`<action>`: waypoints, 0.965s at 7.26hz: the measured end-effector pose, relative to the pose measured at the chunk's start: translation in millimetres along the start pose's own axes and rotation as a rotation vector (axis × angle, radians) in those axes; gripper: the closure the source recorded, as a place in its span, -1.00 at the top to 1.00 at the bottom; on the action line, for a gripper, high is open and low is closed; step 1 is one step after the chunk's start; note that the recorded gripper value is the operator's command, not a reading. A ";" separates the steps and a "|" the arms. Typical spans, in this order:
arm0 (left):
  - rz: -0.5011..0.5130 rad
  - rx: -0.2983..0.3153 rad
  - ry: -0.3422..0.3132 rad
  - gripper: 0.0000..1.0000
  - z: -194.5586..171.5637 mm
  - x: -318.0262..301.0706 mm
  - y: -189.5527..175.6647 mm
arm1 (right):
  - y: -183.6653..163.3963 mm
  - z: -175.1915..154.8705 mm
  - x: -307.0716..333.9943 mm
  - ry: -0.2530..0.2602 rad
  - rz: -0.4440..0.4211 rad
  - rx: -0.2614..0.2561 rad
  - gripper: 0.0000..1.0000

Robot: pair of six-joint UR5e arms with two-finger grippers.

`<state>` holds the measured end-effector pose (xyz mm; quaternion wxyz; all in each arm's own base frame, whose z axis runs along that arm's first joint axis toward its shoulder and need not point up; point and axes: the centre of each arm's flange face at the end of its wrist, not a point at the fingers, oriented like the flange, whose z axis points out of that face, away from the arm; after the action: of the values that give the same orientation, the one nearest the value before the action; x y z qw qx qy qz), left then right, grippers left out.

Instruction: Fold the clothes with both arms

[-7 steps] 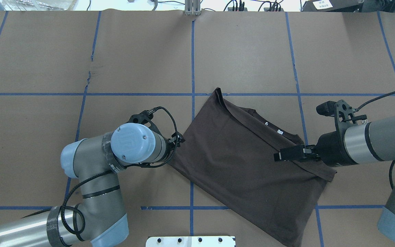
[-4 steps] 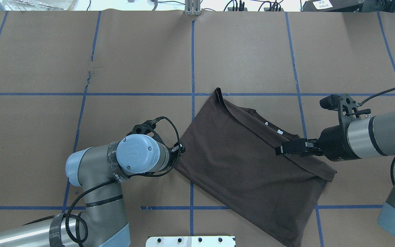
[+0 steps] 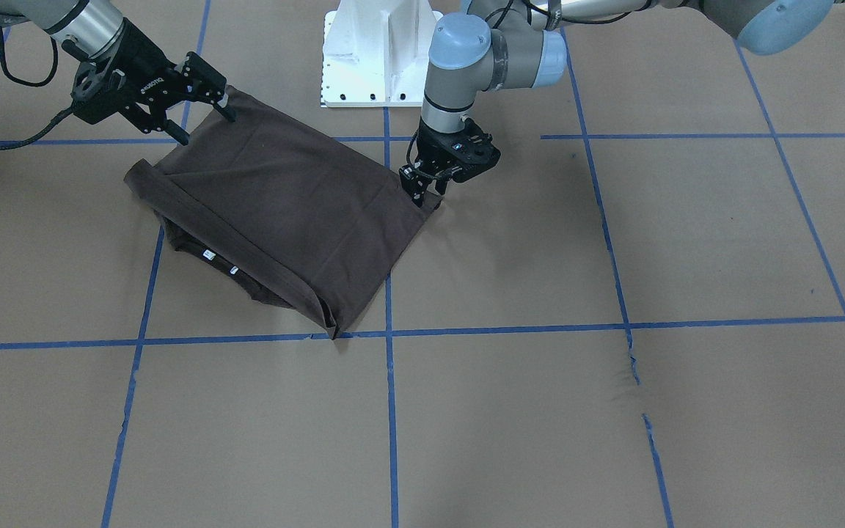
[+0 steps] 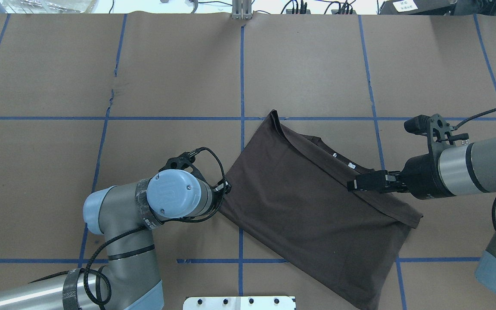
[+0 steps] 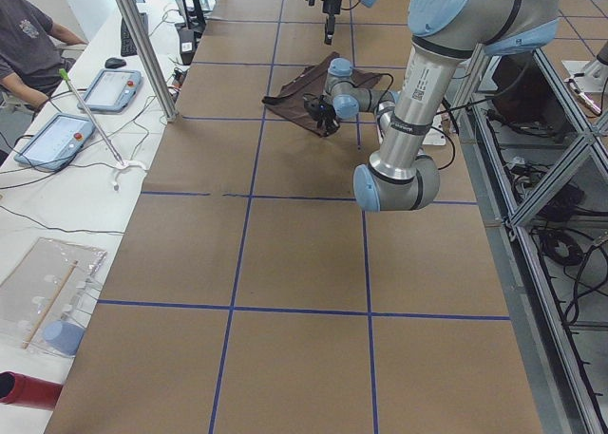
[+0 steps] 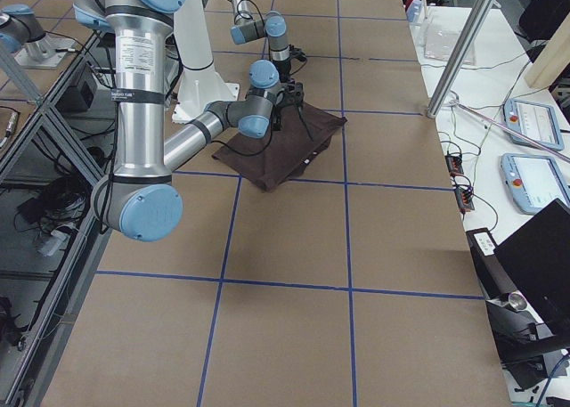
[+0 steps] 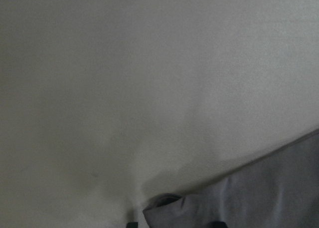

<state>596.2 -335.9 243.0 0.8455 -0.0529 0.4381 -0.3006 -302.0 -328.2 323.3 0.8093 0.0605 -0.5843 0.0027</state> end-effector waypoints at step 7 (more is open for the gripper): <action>0.001 0.017 0.017 -1.00 -7.1 6.1 -10.1 | -2.9 -4.2 3.0 -0.002 0.008 -0.010 1.00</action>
<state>588.7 -346.3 237.9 0.8423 -0.0429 0.4425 -0.3046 -296.9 -330.8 324.6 0.8091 0.0538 -0.5852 0.0031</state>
